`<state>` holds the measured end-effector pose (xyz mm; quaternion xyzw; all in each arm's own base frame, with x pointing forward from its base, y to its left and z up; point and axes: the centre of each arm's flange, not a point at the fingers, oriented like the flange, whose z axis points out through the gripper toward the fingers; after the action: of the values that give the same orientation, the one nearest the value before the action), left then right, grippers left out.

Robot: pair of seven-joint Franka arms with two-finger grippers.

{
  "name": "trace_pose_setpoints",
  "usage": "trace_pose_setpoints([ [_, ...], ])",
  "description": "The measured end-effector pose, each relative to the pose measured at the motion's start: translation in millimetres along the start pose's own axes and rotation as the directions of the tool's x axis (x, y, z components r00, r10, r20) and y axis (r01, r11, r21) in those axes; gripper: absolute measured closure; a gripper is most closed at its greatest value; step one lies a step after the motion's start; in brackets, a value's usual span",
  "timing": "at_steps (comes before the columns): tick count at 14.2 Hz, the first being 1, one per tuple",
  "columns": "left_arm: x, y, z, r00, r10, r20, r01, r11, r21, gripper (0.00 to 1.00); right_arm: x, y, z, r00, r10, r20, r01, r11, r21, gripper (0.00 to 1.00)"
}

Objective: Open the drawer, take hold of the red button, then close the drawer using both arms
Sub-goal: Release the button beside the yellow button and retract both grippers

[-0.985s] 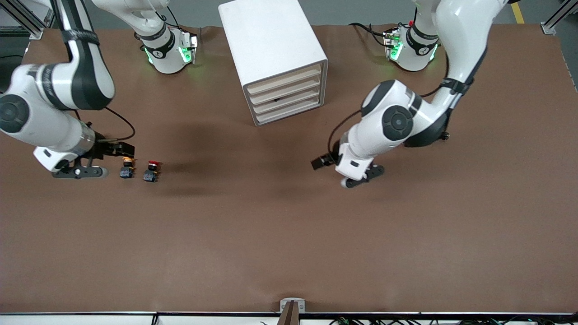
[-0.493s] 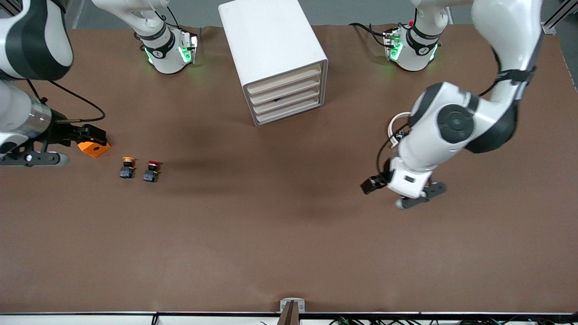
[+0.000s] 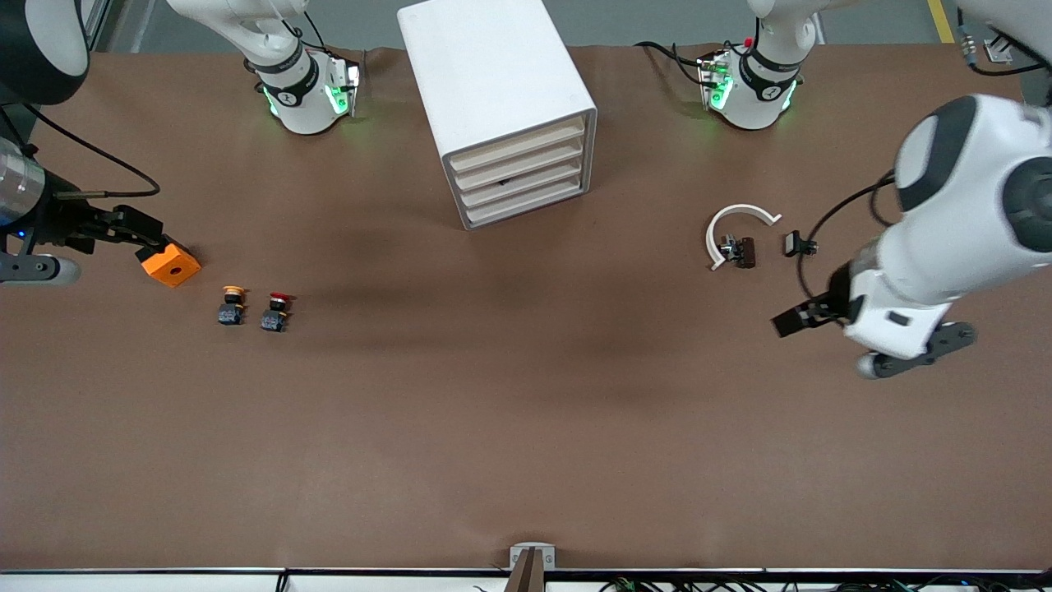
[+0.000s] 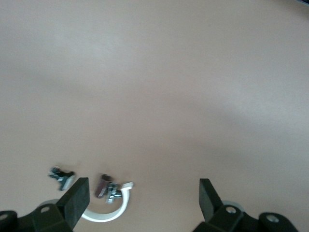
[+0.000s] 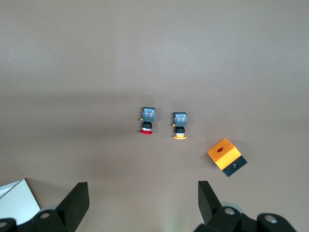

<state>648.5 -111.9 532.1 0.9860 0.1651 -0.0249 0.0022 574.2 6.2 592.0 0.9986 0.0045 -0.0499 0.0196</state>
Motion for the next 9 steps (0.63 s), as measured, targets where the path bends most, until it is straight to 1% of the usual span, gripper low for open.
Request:
trace_pose_setpoints([
  [2,3,-35,-33,0.995,0.094,-0.028,-0.094,0.996,0.010,0.00,-2,3,-11,1.000,0.005,-0.009,-0.005,1.000,0.000,0.00],
  [4,-15,-53,-74,0.977,0.207,-0.060,-0.204,0.978,0.043,0.00,-3,5,-20,1.000,0.009,-0.025,-0.009,1.000,0.001,0.00],
  [5,-26,-59,-89,0.971,0.231,-0.062,-0.227,0.972,0.062,0.00,-3,5,-23,1.000,0.009,-0.029,-0.009,1.000,0.001,0.00],
  [6,-34,-68,-99,0.970,0.240,-0.049,-0.236,0.969,0.070,0.00,-4,4,-24,1.000,0.008,-0.029,-0.008,1.000,0.001,0.00],
  [9,-40,-85,-111,0.972,0.233,-0.035,-0.232,0.972,0.031,0.00,-5,2,-24,1.000,0.005,-0.020,-0.005,1.000,0.001,0.00],
])
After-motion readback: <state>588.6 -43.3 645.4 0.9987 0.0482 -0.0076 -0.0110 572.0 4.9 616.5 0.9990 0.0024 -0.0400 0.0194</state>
